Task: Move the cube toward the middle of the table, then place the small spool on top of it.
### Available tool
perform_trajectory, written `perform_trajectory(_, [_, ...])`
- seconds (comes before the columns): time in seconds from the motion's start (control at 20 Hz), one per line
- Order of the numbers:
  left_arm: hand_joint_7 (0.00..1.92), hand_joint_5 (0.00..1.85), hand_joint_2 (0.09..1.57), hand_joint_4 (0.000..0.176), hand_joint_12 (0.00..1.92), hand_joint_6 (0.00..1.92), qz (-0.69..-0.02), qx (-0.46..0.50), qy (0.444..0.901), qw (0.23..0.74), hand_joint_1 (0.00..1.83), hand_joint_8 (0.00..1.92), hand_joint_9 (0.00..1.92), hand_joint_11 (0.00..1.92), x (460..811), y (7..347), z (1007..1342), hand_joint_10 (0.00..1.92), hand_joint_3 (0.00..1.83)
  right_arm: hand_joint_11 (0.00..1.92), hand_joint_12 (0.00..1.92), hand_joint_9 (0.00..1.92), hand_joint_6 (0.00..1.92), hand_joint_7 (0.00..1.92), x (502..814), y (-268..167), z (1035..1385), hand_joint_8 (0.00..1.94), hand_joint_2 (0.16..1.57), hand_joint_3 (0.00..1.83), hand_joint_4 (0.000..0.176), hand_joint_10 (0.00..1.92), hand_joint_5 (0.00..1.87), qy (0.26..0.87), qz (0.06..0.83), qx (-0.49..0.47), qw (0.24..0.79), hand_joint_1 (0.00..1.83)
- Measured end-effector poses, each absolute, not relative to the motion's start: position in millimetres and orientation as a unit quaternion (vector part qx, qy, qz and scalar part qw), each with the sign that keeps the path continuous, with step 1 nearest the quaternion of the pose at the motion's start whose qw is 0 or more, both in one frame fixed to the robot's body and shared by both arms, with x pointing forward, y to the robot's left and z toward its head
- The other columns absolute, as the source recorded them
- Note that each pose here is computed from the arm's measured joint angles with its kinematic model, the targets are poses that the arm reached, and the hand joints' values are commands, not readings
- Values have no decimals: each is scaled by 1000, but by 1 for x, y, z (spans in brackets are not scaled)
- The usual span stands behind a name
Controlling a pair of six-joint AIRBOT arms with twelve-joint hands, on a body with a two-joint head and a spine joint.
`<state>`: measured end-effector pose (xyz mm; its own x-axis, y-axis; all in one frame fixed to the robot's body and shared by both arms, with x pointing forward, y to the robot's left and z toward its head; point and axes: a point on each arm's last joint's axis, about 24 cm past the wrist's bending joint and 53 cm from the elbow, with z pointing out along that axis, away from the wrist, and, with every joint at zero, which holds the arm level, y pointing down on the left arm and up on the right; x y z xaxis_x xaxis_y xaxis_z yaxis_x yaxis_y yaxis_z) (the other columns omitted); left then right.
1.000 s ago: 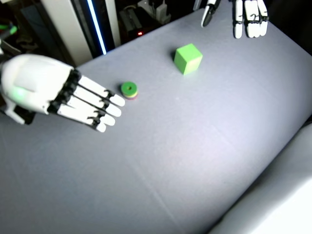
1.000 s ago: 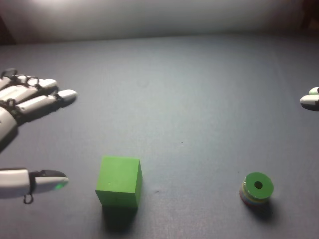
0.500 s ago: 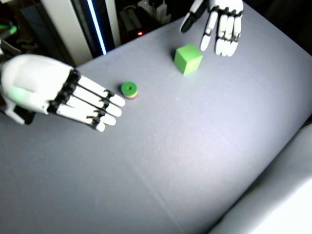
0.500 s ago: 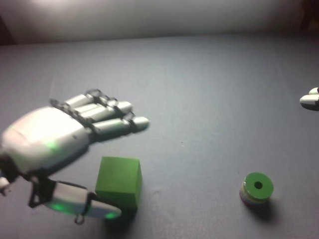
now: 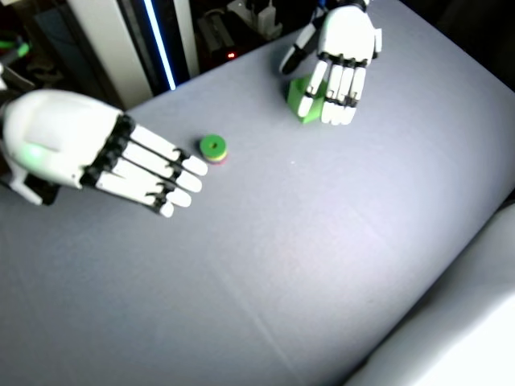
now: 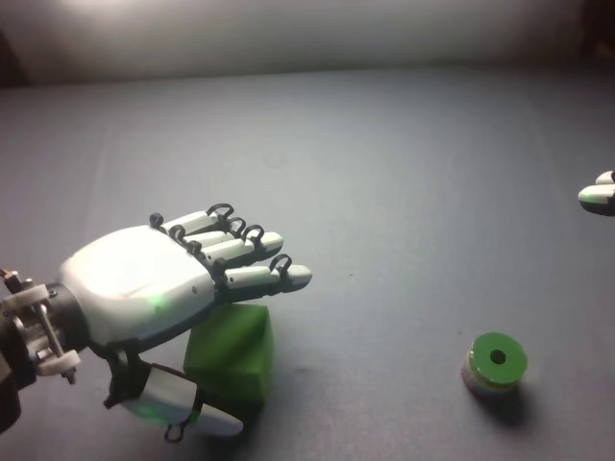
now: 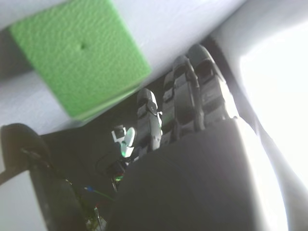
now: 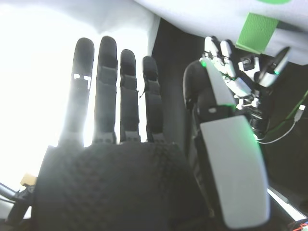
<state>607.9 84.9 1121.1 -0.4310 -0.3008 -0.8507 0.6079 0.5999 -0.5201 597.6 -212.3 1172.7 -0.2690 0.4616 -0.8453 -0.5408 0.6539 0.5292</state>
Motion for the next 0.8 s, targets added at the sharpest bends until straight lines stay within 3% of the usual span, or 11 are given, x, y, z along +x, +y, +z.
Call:
perform_trajectory(0.15, [260,284,815,153,895,0,-422,102,731,527,710,1,375,23,612,89,1118,6,0,257,1015,565,1,464,598,-213,1173,1,1330,0,0,4,468,680,415,-28,604,644])
perform_trajectory(0.25, [494,440,909,107,1050,6,-420,93,731,529,859,11,628,225,617,91,1117,48,3,275,1009,582,2,479,598,-213,1173,5,1325,0,6,8,474,680,415,-29,604,631])
perform_trajectory(0.3, [706,649,1039,8,1225,4,-422,86,734,525,1032,19,768,369,618,90,1113,338,6,136,1105,526,0,449,598,-213,1173,0,1335,1,23,0,456,680,415,-29,604,621])
perform_trajectory(0.35, [687,886,1114,0,1466,806,-422,86,734,525,1137,801,766,641,618,90,1113,1188,0,169,1102,542,1,456,598,-212,1173,1,1332,0,9,4,466,680,415,-29,604,645])
perform_trajectory(0.4, [747,775,1205,0,1622,1196,-423,87,734,525,1198,1267,818,809,618,89,1114,1528,0,204,1073,553,1,464,598,-213,1173,1,1330,0,0,4,470,680,415,-28,604,660])
perform_trajectory(0.45, [705,817,1197,0,1740,1199,-427,85,731,526,1145,1460,925,989,618,88,1116,1691,0,80,1154,499,0,424,598,-213,1173,0,1346,1,13,1,444,680,415,-28,604,629])
perform_trajectory(0.5, [705,817,1197,0,1740,1199,-429,83,728,528,1145,1460,925,989,618,87,1117,1691,0,80,1154,499,0,424,598,-213,1173,0,1346,1,13,1,444,679,415,-29,604,629])
perform_trajectory(0.55, [772,858,1212,0,1752,915,-431,78,726,531,1225,1573,925,962,620,89,1119,1603,0,57,1233,497,2,426,598,-212,1173,3,1349,0,13,9,448,680,415,-29,604,634])
perform_trajectory(0.65, [762,910,1203,0,1714,817,-428,69,720,542,1231,1578,913,900,631,93,1126,1573,0,126,1170,519,1,443,598,-213,1173,2,1343,0,4,6,456,680,415,-28,604,656])
perform_trajectory(0.75, [613,862,1182,0,1859,1093,-436,59,698,565,1156,1593,801,845,648,92,1148,1754,6,155,1156,526,2,444,598,-213,1172,1,1324,0,11,5,465,680,414,-29,604,670])
perform_trajectory(0.8, [613,862,1182,0,1859,1093,-440,56,690,572,1156,1593,801,845,653,90,1156,1754,6,155,1156,526,2,444,598,-213,1172,1,1324,0,11,5,465,680,415,-28,604,670])
